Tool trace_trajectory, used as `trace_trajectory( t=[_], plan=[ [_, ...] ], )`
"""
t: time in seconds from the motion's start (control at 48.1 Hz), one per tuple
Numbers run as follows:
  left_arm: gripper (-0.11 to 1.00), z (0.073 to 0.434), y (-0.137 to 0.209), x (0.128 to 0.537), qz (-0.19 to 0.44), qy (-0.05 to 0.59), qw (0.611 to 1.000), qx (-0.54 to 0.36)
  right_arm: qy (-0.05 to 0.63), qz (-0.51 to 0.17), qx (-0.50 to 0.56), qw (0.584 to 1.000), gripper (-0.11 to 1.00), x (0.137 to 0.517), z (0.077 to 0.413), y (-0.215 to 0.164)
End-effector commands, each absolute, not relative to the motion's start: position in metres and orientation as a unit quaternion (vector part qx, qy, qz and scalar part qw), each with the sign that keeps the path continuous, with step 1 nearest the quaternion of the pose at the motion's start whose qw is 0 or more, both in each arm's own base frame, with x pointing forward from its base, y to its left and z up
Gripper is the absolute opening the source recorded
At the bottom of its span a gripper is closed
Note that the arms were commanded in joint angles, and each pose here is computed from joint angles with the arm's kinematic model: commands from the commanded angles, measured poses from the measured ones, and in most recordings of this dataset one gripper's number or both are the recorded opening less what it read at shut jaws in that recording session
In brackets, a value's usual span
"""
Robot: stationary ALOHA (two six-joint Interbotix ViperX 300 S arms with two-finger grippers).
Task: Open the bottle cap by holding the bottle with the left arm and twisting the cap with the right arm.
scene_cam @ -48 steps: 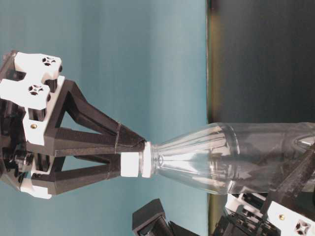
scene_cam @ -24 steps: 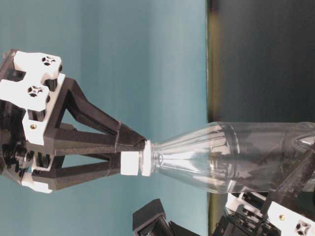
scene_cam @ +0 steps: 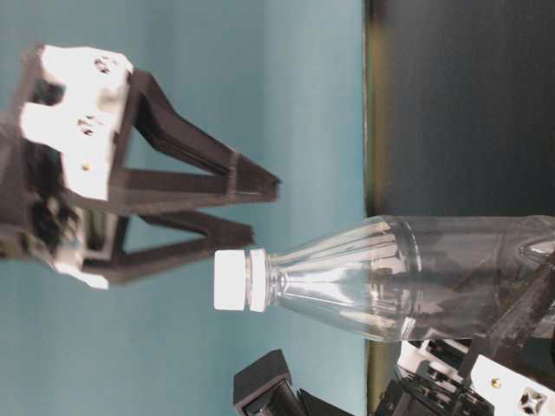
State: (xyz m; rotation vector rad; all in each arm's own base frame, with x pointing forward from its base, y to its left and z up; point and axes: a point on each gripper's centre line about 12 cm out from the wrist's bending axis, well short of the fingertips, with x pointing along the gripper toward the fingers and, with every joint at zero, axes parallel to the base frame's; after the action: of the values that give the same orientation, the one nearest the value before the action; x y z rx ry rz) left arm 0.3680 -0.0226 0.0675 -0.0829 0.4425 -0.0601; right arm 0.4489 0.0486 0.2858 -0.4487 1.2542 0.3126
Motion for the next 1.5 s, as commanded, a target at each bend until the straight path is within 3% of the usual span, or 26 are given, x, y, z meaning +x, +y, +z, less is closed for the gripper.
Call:
trace_trajectory(
  t=[0.0,0.291,0.665,1.122,1.476],
  plan=[
    [0.9,0.069,-0.025,0.369,-0.033,0.218,0.975,-0.039,0.531,0.132,-0.194,0.814,0.74,0.432,0.318,0.06],
    [0.9,0.071,-0.024,0.369,-0.032,0.217,0.975,-0.041,0.455,0.081,-0.117,0.879,0.74,0.39,0.346,0.054],
    [0.9,0.071,-0.024,0.369,-0.031,0.216,0.975,-0.043,0.411,0.059,-0.059,0.908,0.74,0.354,0.348,0.052],
    [0.9,0.071,-0.024,0.37,-0.031,0.221,0.974,-0.042,0.268,0.057,-0.02,0.962,0.73,0.325,0.361,0.046],
    [0.9,0.071,-0.023,0.37,-0.03,0.23,0.972,-0.042,0.258,0.053,-0.007,0.965,0.71,0.304,0.355,0.042]
  ],
)
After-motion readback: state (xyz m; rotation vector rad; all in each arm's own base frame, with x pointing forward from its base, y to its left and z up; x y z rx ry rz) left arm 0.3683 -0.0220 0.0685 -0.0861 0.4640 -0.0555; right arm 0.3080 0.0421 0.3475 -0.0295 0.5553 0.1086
